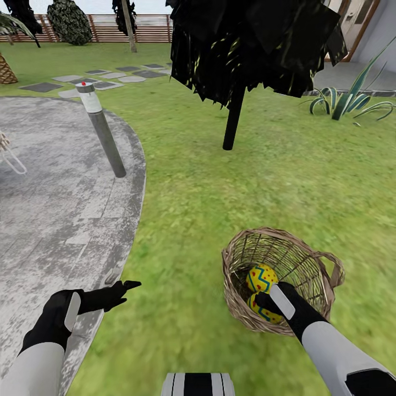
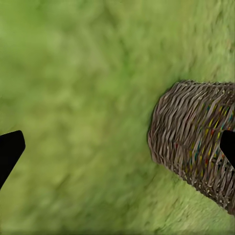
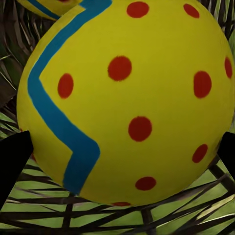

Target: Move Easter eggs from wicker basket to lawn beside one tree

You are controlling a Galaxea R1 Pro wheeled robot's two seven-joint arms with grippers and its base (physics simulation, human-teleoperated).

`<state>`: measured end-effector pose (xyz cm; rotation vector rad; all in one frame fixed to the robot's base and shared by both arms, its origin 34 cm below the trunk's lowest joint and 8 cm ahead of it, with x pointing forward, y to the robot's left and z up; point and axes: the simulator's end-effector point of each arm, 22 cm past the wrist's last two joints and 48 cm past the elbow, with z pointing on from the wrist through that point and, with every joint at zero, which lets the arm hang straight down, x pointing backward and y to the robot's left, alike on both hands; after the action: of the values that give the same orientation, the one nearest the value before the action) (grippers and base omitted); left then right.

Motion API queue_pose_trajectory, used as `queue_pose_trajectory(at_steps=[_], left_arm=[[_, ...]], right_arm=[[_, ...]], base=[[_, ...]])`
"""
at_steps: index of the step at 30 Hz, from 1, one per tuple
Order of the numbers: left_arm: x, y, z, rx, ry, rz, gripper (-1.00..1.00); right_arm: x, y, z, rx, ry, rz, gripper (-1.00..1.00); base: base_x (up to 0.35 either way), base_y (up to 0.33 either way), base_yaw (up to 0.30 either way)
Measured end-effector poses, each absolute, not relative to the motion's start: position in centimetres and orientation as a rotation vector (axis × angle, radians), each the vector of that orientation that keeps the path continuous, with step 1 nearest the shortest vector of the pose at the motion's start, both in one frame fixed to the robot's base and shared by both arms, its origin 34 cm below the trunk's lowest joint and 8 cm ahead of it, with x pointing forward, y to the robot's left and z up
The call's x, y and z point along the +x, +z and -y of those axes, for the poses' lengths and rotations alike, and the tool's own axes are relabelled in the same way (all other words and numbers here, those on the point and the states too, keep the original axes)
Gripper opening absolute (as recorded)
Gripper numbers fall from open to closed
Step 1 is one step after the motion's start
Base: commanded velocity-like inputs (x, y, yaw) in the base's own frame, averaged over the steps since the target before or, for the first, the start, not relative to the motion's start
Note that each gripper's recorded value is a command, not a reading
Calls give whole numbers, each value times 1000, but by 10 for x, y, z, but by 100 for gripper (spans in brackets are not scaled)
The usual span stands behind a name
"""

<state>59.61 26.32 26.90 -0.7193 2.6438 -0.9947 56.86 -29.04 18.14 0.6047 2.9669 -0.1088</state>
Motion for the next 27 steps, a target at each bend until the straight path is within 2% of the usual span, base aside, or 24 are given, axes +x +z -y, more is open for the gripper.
queue_pose_trajectory(at_steps=[27], left_arm=[[604,289,-262,-695,-1001,-2612,100]], right_arm=[[566,197,286,575,-92,-2997,-100]], base=[[0,0,0]])
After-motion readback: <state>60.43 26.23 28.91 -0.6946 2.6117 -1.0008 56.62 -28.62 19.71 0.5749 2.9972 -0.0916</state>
